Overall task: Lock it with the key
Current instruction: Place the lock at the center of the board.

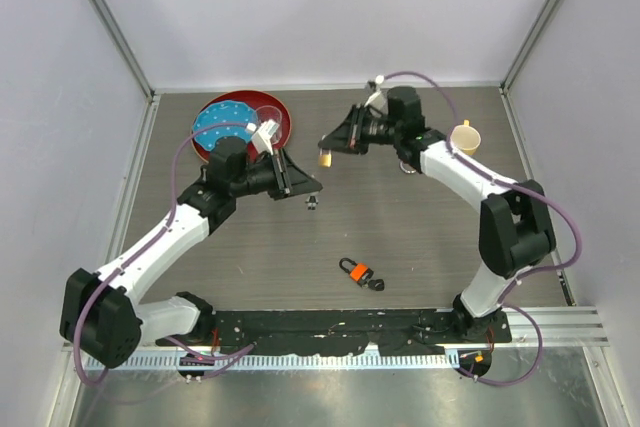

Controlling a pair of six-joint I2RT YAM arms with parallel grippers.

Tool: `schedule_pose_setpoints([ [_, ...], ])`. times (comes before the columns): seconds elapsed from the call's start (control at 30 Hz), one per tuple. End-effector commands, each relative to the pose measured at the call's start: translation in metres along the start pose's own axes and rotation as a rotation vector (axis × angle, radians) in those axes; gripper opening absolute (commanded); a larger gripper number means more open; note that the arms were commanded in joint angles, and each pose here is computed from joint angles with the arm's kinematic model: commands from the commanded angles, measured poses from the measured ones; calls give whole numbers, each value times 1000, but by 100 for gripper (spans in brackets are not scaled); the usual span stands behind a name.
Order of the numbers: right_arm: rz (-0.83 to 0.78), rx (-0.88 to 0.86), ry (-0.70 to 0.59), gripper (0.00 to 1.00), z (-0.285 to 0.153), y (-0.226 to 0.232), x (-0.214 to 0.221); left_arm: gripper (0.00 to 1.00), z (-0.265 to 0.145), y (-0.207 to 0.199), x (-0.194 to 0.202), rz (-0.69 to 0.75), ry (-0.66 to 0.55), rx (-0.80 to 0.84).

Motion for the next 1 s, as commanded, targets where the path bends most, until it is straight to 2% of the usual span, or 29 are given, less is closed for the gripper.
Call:
schedule_pose_setpoints([
  [0.0,-32,69,89,2,30,-49,42,0,-4,51,7,-75,-37,-238],
  [0.1,5,98,157,2,52,-76,74,0,-3,74,12,-144,-43,-305],
  [0.27,51,138,263,2,85,-115,117,0,-3,95,13,-166,-51,-418],
  [0.5,69,235,252,3,103,-146,128,0,2,129,33,-221,27,-519],
  [0.7,78,331,247,11,98,-165,132,0,6,142,44,-229,68,-538],
  [0.97,77,517,230,38,85,-185,133,0,7,156,56,-223,131,-573],
])
Point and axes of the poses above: each gripper's point midway between its finger pads, its own z axis out along the fingers, its own y axis along the line the jaws close on, x = y × z, the point moved 4 cm from there along -z, back along the fingers, and after that the axes turned 7 degrees about z, right-handed, at the moved point
